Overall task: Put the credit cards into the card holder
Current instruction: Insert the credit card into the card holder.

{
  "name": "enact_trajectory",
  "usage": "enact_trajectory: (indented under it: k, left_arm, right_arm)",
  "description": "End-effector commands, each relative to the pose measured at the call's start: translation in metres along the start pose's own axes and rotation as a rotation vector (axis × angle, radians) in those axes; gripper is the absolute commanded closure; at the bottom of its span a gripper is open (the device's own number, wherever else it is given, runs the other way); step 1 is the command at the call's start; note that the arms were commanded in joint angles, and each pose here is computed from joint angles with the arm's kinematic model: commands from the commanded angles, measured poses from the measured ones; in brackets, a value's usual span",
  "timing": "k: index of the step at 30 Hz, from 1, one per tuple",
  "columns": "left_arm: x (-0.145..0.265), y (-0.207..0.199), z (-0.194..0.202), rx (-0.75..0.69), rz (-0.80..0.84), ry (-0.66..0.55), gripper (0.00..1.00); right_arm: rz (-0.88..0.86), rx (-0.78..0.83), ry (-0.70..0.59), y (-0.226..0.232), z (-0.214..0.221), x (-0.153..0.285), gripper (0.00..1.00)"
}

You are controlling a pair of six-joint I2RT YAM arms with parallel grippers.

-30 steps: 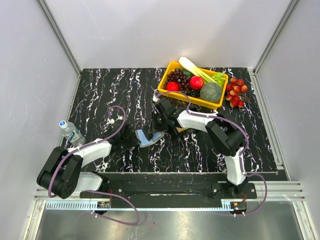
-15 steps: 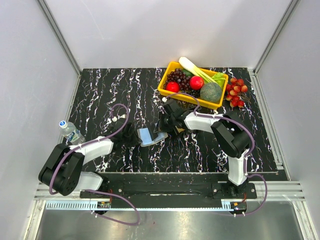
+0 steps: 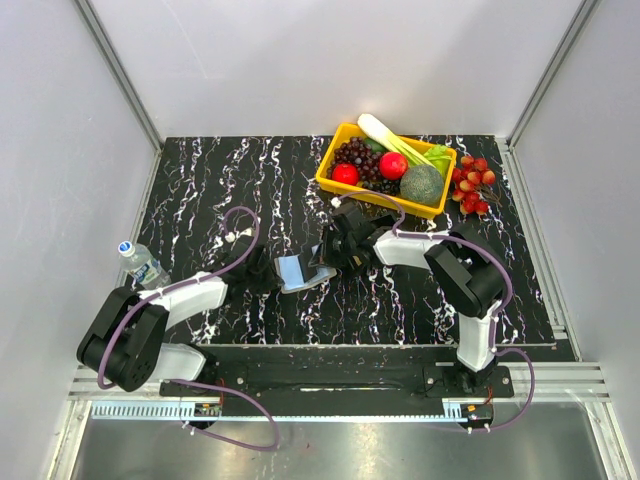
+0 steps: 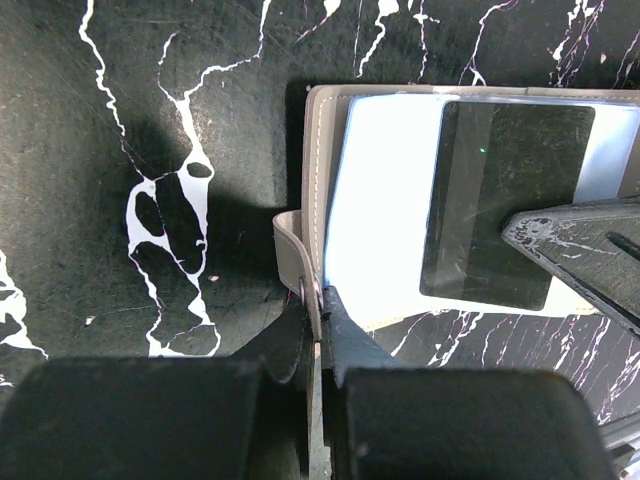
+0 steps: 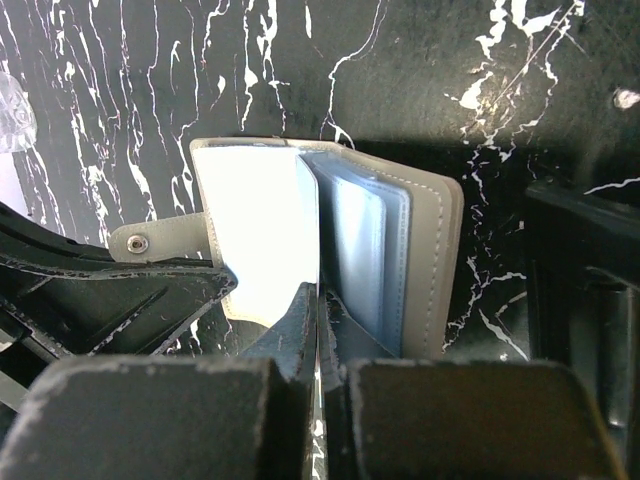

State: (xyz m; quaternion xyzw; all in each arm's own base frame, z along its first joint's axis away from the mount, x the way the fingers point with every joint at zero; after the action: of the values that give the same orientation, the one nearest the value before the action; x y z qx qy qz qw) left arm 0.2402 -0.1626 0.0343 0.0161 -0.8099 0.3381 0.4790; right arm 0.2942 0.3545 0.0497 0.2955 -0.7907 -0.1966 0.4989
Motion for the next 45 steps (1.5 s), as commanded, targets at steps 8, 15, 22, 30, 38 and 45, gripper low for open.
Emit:
enact_trajectory:
  k: [8,15,22,30,38,45]
  left_arm:
    - [-0.001,0.006,-0.007,-0.034,-0.058,-0.026,1.00]
    - [-0.002,0.004,-0.006,-0.036,-0.052,-0.019,1.00]
    - [-0.003,0.005,-0.005,-0.034,-0.049,-0.012,1.00]
    - [-0.005,0.003,-0.003,-0.036,-0.042,-0.002,1.00]
    - [-0.005,0.004,-0.003,-0.021,-0.049,-0.010,1.00]
    - [-0.006,0.005,-0.002,-0.022,-0.052,-0.006,1.00]
  right_arm:
    - [0.020,0.000,0.045,-0.011,0.011,-0.002,1.00]
    - [-0.004,-0.044,0.111,-0.016,0.028,-0.012,1.00]
    - [-0.010,-0.063,0.128,-0.019,0.032,-0.018,1.00]
    - [-0.043,-0.056,0.152,-0.012,0.035,-0.018,1.00]
    - [-0.117,-0.044,0.219,0.001,0.047,-0.008,1.00]
    - [-0.110,-0.038,0.221,0.000,0.046,-0.011,1.00]
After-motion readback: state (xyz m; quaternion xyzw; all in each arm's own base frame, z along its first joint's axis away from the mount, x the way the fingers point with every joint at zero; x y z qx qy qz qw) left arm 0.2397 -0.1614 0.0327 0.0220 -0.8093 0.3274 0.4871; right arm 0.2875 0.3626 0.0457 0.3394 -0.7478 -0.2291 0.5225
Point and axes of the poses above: each gripper's point midway between its finger pads, its own x axis back along the fingers, its own y axis along the line the jaws close on, z = x × y, the point moved 2 cm from there along x, back along the fingers, and after that the axes turned 7 degrees about x, right-handed, at the moved point
